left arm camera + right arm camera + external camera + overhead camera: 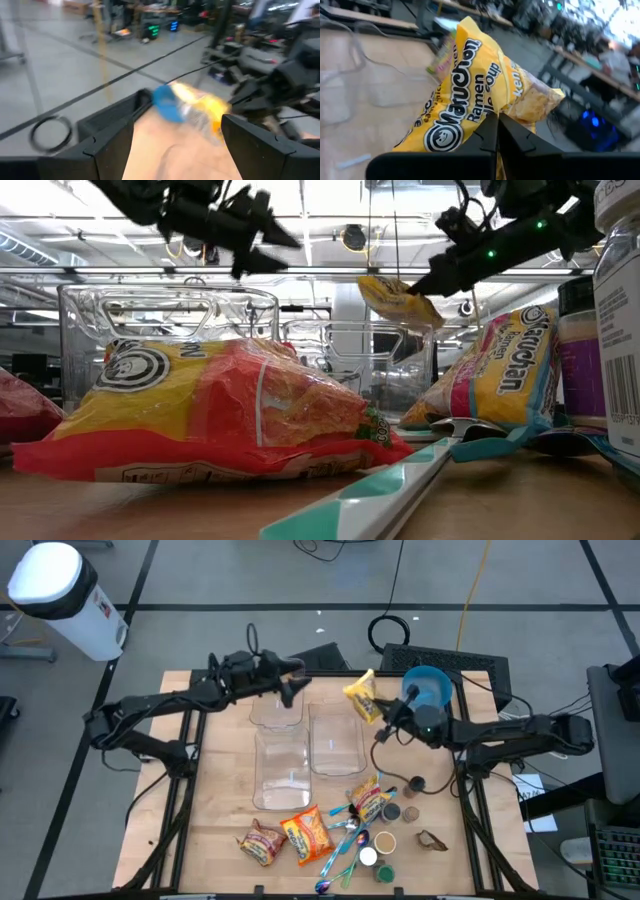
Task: Pick & Place Food Item
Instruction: Put the yellow noodle pack into the top transparent bin
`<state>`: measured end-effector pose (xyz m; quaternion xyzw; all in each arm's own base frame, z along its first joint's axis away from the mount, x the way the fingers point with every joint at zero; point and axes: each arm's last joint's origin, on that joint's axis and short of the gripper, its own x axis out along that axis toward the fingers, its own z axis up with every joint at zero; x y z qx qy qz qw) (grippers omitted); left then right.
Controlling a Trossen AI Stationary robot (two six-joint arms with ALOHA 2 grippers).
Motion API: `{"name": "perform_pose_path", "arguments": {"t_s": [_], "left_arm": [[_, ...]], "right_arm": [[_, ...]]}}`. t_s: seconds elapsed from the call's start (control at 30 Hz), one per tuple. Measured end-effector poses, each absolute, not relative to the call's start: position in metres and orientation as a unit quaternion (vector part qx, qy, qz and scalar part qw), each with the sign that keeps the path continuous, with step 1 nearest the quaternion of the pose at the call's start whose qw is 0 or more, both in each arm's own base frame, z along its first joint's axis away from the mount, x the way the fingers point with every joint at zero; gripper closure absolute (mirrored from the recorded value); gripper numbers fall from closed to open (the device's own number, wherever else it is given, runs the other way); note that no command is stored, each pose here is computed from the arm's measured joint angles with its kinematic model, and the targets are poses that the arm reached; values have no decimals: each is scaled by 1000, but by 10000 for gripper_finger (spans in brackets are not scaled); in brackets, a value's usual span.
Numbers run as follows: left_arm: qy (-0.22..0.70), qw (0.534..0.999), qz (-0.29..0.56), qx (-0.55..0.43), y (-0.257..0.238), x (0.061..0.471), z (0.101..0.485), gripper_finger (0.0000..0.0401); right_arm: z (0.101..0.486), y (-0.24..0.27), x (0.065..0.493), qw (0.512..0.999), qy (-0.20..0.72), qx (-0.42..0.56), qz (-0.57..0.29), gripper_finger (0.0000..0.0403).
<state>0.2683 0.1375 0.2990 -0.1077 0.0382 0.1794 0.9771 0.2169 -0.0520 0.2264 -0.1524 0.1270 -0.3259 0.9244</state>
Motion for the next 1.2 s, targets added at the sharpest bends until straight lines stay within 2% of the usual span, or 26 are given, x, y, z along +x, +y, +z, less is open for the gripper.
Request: {"name": "perform_pose_path", "arguments": {"t_s": [0.33, 0.83, 1.2], "left_arm": [[33, 985, 126, -117, 110, 308, 285, 92], [10, 984, 84, -159, 90, 343, 255, 93], [-22, 977, 143, -160, 95, 346, 253, 95]], "right_arm": [[227, -37, 232, 928, 91, -209, -293, 403], [230, -35, 234, 934, 65, -193, -295, 403], [230, -30, 234, 937, 63, -193, -285, 403]]}}
